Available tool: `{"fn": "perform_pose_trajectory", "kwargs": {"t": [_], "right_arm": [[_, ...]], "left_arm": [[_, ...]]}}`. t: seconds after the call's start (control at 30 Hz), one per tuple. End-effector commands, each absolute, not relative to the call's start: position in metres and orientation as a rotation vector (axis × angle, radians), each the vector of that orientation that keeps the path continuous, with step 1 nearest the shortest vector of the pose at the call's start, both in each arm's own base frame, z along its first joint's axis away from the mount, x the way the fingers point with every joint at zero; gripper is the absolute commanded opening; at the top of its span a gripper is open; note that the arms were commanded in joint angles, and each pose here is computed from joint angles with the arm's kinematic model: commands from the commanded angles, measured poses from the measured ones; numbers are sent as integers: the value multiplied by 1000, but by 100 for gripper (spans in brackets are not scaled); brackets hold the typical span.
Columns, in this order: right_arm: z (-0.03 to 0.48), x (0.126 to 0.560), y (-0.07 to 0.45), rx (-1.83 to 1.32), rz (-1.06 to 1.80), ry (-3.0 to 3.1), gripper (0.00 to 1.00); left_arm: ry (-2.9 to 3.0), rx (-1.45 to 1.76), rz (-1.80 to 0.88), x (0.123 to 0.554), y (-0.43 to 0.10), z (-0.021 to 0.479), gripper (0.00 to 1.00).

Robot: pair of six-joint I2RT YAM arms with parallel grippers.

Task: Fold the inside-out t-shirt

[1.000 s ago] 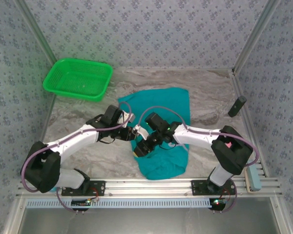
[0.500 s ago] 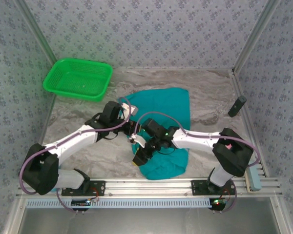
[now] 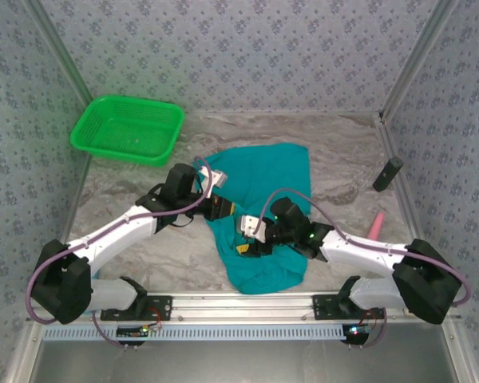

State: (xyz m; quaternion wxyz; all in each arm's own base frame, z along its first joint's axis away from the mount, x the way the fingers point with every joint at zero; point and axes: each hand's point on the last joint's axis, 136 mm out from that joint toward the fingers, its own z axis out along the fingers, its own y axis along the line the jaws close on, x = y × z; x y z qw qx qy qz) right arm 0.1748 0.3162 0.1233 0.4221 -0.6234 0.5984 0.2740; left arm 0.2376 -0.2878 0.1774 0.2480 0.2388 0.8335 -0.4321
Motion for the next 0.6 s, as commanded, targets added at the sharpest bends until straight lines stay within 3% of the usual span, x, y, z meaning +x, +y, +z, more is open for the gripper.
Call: {"fn": "perform_pose_trajectory", "kwargs": {"t": [0.0,0.43,0.5,0.57], "right_arm": [[131,194,325,-1589,520,1274,56],[94,147,350,-1853,588,1100,54],[96,147,353,-1830,559,1076,50],[99,148,356,-1811,534,1053,37]], "left_arm": [[2212,671,-1255,231,-293,199,13],[2185,665,-1278,230,-295,207,13],[2184,661,-1276,231,-294,207,13],[2184,660,-1275,231,-295,206,13]]}}
